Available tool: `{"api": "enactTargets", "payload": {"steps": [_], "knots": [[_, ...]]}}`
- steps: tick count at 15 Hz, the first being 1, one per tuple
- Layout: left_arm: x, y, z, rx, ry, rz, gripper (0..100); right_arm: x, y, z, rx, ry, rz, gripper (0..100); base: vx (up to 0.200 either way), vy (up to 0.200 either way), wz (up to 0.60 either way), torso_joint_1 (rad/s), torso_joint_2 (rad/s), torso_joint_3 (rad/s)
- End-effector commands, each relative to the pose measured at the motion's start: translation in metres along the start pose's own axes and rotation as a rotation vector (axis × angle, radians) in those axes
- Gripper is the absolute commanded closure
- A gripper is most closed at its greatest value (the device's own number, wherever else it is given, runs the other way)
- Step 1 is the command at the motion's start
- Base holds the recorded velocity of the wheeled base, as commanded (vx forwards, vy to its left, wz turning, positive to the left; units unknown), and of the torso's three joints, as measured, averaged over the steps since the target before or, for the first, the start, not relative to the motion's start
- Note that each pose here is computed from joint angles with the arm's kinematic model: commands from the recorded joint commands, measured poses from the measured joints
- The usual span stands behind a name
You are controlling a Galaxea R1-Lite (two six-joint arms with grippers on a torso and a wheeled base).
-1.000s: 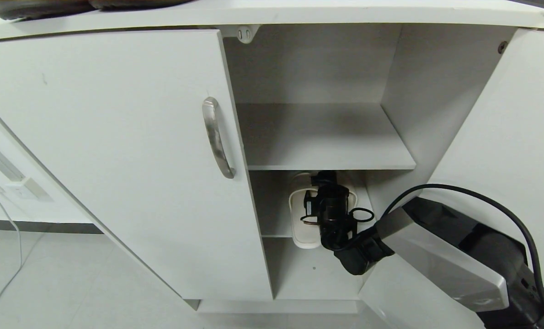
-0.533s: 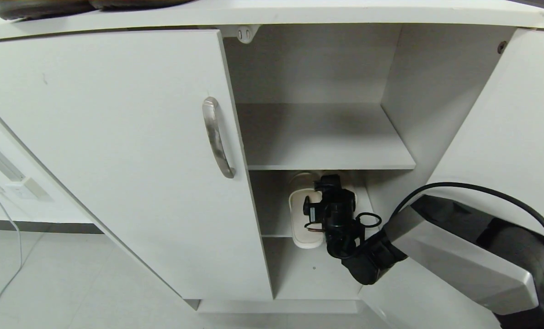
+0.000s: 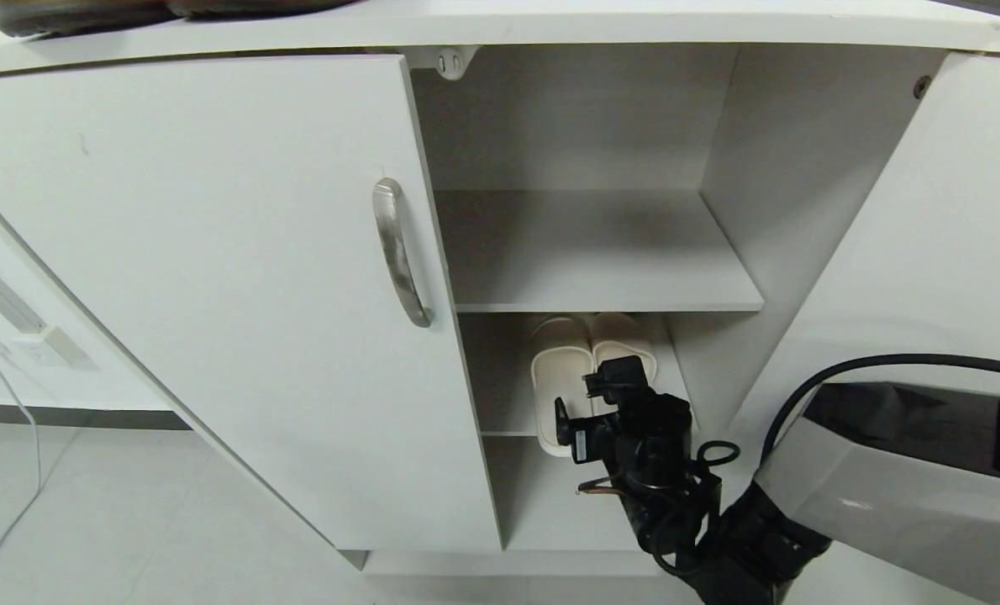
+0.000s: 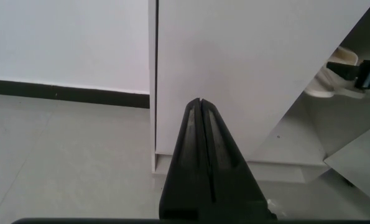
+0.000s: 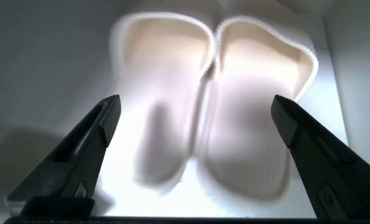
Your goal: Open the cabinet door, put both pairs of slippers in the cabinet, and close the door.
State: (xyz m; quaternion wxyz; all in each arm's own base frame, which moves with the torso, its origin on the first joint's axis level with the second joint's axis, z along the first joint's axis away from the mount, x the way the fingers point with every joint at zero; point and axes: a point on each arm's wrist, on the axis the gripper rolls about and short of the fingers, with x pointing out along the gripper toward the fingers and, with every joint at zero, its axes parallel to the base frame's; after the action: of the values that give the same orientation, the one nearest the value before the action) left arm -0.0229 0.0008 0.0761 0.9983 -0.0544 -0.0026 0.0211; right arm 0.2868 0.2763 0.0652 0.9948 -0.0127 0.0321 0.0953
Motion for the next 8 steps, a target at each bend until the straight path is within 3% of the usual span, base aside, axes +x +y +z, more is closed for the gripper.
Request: {"api": "enactTargets", "payload": {"steps": [1, 8], "knots": [[0.0000, 0.0000, 0.0000, 0.000, 0.000, -0.001, 100, -0.0244, -0.0049, 0.0069, 0.013, -0.020, 0.049, 0, 0.000, 0.000, 0.00, 0.000, 0.00, 0.000], [0.0001, 0.0000, 0.0000, 0.000, 0.002, -0.001, 100, -0.0292, -0.0060, 0.0013, -0.004, 0.000, 0.070, 0, 0.000, 0.000, 0.00, 0.000, 0.00, 0.000]]}}
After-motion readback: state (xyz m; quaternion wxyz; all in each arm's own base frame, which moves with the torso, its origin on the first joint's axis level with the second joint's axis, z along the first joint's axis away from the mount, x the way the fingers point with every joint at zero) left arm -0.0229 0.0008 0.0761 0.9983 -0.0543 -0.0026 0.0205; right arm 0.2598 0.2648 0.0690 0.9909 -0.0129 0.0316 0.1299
